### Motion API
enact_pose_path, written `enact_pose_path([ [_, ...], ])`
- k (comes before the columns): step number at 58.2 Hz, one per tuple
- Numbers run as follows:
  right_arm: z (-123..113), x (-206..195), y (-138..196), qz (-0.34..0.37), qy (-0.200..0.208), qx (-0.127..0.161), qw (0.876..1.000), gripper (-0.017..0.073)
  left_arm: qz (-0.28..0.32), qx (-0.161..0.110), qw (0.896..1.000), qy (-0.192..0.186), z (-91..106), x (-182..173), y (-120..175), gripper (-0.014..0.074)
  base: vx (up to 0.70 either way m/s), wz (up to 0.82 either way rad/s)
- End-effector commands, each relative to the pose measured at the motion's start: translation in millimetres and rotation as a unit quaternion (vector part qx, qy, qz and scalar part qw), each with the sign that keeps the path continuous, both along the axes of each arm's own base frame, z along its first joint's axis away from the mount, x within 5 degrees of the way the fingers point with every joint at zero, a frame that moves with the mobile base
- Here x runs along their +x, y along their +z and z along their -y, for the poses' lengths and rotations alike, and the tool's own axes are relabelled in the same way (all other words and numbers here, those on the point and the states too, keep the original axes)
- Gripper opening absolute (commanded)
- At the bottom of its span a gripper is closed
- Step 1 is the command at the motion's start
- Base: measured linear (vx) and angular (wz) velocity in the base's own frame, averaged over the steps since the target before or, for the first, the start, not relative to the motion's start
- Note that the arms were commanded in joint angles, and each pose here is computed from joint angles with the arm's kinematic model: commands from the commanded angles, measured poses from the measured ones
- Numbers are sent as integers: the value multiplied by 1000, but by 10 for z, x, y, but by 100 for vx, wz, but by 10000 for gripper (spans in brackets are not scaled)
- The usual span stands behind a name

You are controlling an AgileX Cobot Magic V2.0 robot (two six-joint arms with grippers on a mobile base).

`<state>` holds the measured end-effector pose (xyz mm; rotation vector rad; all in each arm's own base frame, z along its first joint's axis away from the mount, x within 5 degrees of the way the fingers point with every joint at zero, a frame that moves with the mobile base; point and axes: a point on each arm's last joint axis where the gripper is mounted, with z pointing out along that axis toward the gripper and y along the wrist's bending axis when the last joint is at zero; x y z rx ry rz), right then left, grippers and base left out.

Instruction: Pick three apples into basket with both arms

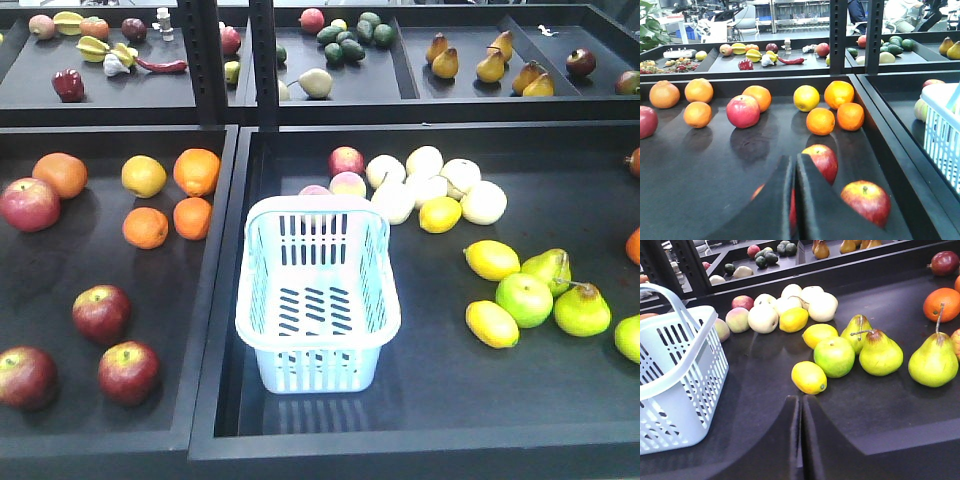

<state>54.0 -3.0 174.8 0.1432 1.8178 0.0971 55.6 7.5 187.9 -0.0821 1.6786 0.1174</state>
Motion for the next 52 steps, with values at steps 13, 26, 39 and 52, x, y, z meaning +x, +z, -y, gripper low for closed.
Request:
enact_pose_path([
  [13, -11, 10, 32, 36, 6, -2, 999, -5, 44, 3, 999, 0, 2, 0, 147, -6, 10, 0],
  [26, -11, 10, 32, 36, 6, -2, 999, -5, 44, 3, 999, 0, 2, 0, 147, -6, 11, 3],
  [39, -11, 10, 32, 36, 6, -2, 999, -5, 44, 3, 999, 0, 2, 0, 147, -6, 10, 5],
  [52, -11, 10, 32, 36, 6, -2, 999, -5, 44, 3, 999, 0, 2, 0, 147, -6, 7, 6],
])
